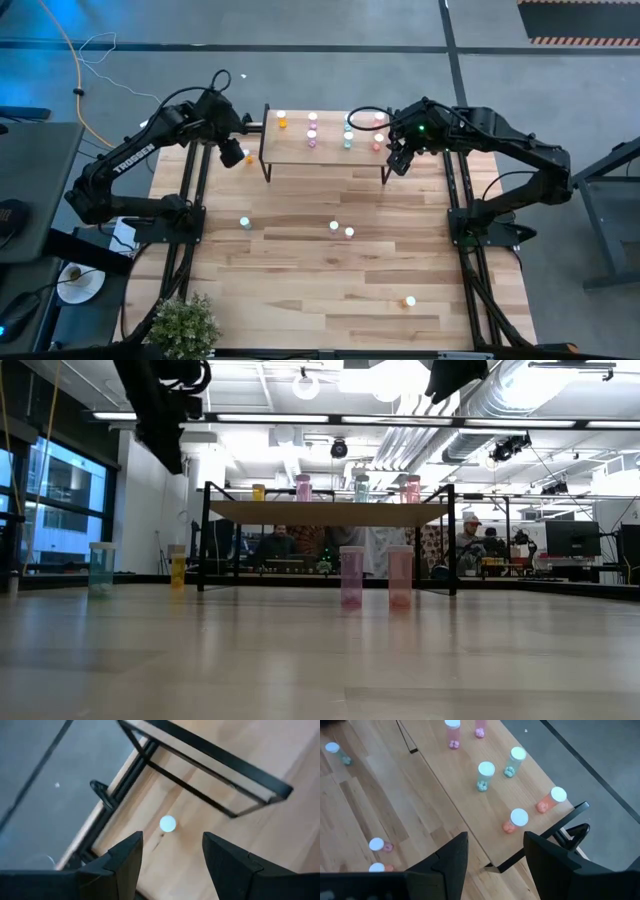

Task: Pick and place medicine bottles onto shelf by color
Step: Put the bottom orange pill bottle on the shelf aligned with the other orange pill bottle

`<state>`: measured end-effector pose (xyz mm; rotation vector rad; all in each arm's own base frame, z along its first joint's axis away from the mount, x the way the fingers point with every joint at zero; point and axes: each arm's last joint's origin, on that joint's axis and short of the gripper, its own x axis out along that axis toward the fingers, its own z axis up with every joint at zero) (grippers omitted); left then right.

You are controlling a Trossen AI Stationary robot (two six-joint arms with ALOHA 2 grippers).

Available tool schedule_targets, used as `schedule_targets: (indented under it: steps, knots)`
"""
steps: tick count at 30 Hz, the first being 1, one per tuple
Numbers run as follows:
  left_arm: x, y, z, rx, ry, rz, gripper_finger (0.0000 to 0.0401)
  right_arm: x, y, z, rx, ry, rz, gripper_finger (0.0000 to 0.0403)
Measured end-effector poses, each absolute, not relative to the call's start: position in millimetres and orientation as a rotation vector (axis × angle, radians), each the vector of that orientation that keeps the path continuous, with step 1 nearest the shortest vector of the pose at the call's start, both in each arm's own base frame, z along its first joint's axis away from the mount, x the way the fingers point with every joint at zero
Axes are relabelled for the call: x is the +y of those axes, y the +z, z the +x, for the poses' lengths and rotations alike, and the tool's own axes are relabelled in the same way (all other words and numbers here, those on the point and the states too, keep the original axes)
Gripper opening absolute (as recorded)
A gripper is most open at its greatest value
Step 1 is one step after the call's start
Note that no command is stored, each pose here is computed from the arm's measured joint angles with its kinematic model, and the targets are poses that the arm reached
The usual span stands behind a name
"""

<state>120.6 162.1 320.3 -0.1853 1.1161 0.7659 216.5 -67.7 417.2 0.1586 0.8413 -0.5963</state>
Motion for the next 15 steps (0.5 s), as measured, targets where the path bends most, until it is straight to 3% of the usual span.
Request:
schedule_targets:
  steps: [15]
  knots:
    - [161.3, 318.6, 122.9, 1.225, 0.425, 0.174, 0.0195, -67.8, 417.1, 216.6, 0.836, -0.604, 0.176, 0.0184]
